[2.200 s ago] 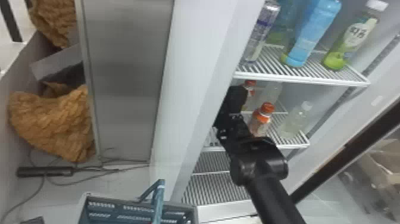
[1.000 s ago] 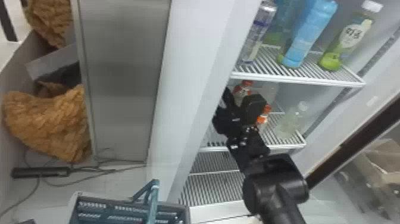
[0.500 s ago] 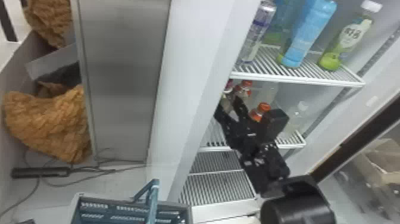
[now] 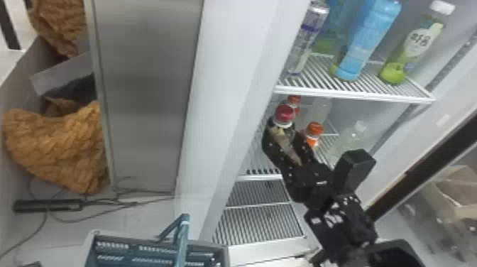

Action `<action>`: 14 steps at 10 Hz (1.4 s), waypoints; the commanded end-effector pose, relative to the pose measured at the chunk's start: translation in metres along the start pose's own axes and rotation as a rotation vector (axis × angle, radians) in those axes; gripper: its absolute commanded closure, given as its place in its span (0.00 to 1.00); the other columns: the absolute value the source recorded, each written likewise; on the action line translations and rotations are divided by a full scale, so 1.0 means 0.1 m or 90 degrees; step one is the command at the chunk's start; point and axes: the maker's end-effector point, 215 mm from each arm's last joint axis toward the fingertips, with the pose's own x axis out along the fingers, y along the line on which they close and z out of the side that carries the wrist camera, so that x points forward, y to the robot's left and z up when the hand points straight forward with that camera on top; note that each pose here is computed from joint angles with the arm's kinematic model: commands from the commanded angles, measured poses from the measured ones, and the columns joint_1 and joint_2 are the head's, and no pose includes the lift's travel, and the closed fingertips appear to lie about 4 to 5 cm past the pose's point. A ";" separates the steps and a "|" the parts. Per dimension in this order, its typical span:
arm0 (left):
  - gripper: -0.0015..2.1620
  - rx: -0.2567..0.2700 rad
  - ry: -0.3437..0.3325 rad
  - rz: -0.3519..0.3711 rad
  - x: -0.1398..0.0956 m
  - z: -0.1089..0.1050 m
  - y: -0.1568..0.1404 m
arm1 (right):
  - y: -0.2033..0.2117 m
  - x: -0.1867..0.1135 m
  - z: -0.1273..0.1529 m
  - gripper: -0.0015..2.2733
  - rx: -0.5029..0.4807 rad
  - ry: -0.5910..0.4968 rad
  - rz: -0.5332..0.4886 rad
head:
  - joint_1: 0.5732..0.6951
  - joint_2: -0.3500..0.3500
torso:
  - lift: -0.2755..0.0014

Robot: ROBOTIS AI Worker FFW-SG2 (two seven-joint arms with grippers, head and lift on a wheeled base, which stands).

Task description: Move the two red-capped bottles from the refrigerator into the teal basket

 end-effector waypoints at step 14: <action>0.54 -0.003 -0.001 0.001 -0.02 -0.01 0.01 | 0.60 -1.56 -0.73 0.39 0.017 0.378 0.151 | 1.00 0.00 | 0.19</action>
